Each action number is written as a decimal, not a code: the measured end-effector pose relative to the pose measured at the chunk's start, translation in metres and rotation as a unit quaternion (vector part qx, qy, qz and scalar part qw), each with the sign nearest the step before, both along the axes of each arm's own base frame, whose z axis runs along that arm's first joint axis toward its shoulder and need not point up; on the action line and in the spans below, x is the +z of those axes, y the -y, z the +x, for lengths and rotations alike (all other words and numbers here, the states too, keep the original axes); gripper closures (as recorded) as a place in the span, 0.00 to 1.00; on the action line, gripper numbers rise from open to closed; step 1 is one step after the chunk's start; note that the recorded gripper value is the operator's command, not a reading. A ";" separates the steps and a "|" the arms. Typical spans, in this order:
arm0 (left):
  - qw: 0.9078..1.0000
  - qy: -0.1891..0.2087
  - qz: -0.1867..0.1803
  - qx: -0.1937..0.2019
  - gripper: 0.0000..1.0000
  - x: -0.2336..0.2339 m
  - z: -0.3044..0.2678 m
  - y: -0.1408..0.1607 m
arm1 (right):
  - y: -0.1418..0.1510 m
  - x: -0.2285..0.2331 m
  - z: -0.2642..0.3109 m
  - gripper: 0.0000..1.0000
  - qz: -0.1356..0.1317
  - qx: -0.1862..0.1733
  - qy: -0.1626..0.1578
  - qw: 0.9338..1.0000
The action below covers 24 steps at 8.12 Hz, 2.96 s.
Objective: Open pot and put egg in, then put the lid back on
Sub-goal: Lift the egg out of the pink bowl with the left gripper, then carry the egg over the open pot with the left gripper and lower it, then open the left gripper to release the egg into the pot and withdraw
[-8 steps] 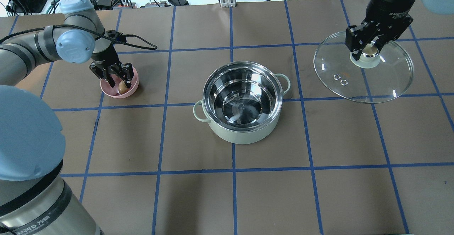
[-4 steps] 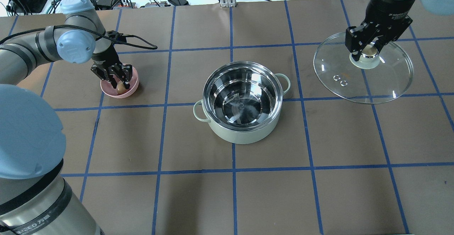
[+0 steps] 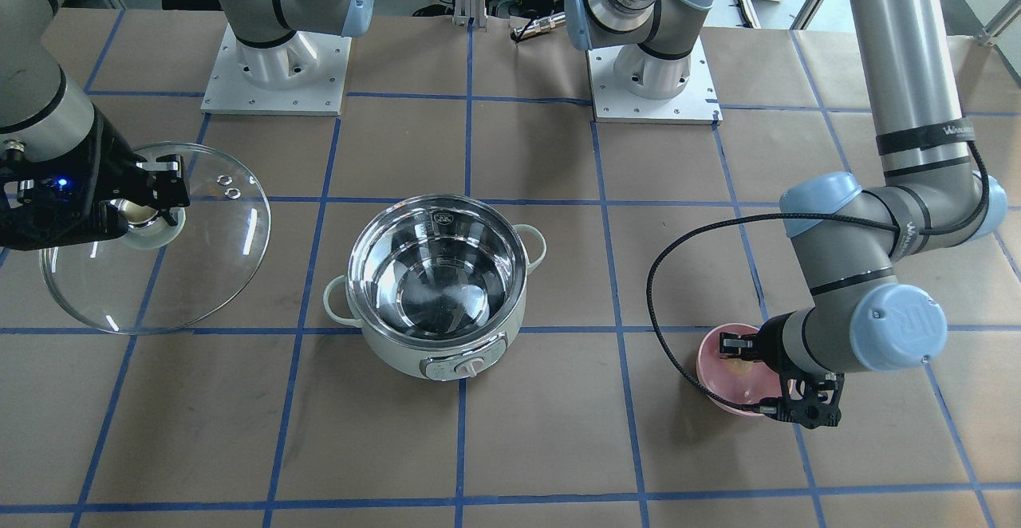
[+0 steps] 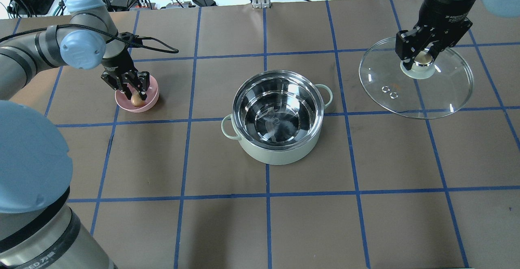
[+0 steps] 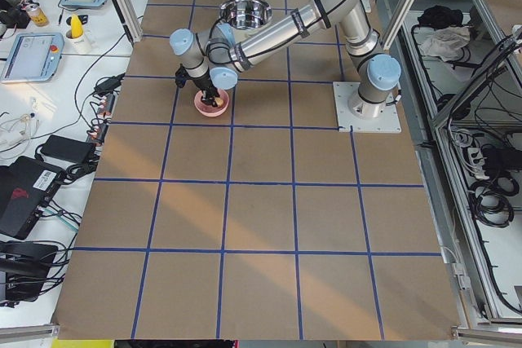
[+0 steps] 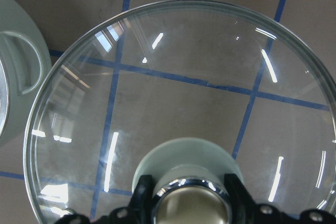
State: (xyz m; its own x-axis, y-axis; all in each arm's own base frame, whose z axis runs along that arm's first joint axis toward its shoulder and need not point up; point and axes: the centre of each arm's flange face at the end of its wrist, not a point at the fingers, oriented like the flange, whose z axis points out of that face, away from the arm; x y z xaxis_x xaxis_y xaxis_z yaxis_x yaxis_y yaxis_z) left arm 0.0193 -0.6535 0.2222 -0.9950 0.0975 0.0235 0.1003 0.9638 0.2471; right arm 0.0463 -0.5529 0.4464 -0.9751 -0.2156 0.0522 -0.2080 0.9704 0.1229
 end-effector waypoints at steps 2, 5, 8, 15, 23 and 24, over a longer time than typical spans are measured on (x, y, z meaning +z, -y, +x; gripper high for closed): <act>1.000 0.003 0.015 0.016 1.00 0.041 -0.004 -0.017 | 0.000 0.000 0.000 1.00 0.000 0.000 0.000 1.000; 0.997 0.033 -0.021 0.060 1.00 0.124 -0.024 -0.045 | 0.000 0.000 0.000 1.00 0.000 0.000 0.000 1.000; 0.993 0.047 -0.076 0.072 1.00 0.183 -0.114 -0.059 | 0.000 0.000 0.000 1.00 0.000 0.001 0.000 1.000; 0.993 0.027 -0.114 0.000 1.00 0.177 -0.340 -0.100 | 0.000 0.000 0.000 1.00 0.000 0.005 0.000 1.000; 0.992 0.015 -0.123 -0.002 0.00 0.136 -0.406 -0.109 | 0.001 -0.002 -0.001 1.00 0.001 0.012 -0.001 1.000; 0.993 0.021 -0.117 0.000 0.00 0.143 -0.396 -0.109 | 0.001 -0.002 -0.001 1.00 0.002 0.012 -0.002 1.000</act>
